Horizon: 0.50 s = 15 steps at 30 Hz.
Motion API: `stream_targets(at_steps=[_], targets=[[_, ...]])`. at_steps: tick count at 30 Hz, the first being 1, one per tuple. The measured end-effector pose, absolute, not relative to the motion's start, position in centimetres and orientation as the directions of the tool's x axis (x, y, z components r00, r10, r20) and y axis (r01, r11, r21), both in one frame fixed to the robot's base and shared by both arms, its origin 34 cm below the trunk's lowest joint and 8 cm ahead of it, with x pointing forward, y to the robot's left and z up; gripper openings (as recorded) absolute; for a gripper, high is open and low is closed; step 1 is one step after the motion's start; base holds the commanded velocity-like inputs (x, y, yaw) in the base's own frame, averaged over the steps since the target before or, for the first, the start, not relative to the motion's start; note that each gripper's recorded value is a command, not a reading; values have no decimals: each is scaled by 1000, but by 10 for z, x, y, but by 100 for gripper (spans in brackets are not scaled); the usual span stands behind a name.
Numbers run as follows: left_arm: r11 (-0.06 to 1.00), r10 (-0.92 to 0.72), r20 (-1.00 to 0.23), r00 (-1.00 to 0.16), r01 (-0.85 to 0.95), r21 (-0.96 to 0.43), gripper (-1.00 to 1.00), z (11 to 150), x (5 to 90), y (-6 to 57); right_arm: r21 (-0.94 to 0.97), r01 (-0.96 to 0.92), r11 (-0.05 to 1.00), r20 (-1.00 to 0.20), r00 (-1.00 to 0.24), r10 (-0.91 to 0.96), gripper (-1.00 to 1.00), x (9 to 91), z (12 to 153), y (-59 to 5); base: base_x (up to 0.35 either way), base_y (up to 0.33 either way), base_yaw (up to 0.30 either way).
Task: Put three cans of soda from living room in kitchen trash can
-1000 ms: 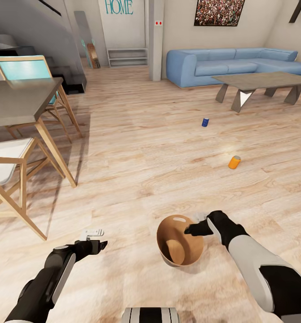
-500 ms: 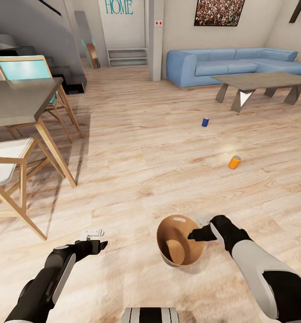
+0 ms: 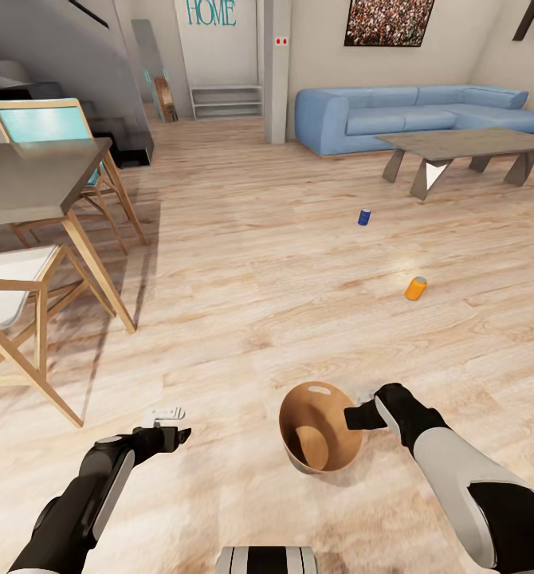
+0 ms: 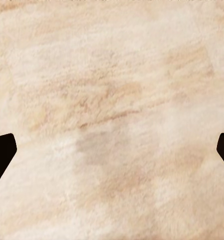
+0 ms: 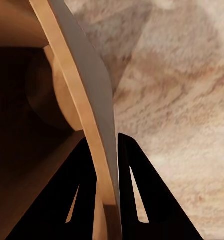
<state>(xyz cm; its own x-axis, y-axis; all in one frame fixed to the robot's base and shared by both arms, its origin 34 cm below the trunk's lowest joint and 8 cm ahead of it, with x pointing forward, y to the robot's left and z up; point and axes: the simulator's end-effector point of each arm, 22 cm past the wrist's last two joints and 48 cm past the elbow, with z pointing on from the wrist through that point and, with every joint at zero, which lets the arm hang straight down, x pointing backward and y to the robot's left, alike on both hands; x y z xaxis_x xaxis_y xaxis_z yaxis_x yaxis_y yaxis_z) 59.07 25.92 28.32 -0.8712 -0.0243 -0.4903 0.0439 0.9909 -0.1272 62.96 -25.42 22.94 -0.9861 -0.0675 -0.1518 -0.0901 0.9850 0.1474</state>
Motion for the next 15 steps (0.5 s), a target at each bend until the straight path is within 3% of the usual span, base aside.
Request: stream_targets(at_steps=[15], targets=[[991, -23, -503, -864, 47, -127, 100, 291, 594, 258, 113, -116, 987, -166, -981, -96, -100, 633, 237, -260, 0, 0, 0]])
